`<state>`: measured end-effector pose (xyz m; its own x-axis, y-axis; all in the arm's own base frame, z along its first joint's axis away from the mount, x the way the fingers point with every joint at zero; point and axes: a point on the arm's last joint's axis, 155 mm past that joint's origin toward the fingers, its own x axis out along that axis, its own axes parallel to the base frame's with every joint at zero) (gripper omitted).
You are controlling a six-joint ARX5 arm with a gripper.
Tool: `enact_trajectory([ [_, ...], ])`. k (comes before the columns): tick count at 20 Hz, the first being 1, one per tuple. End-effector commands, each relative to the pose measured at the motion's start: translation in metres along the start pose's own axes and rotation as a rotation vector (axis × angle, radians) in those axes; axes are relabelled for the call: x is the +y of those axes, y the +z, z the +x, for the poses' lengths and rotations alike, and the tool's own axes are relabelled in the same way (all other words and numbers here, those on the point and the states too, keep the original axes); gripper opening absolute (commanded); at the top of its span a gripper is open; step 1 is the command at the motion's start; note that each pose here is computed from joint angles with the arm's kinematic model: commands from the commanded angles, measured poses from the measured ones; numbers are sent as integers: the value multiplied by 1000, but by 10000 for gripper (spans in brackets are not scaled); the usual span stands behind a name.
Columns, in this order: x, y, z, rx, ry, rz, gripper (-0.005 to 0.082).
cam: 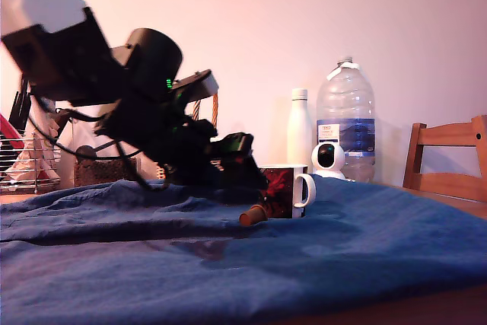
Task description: Pick up the coffee capsules on the table and drop them inside the coffee cup
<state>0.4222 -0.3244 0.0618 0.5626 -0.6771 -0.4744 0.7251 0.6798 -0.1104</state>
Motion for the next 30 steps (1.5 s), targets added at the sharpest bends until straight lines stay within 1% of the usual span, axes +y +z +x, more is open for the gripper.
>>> enact_trajectory([
  [1,3,-19,9,49,-1,-18,608],
  [9,6,-40,24,140,-4,-48,606],
  [12,6,-40,26,140,-2,-44,593],
  [14,8,-39,26,139,10,-43,504],
  [17,9,-44,25,161,17,-45,280],
  [18,9,-45,25,165,16,-46,237],
  [19,9,-45,25,165,16,-46,219],
  [25,9,-40,26,147,13,-41,213],
  [26,5,-37,26,140,-7,-39,213],
  [27,-1,-33,26,132,-42,-18,213],
  [29,-13,-23,24,109,-107,-12,213],
  [30,-20,-17,21,94,-145,24,212],
])
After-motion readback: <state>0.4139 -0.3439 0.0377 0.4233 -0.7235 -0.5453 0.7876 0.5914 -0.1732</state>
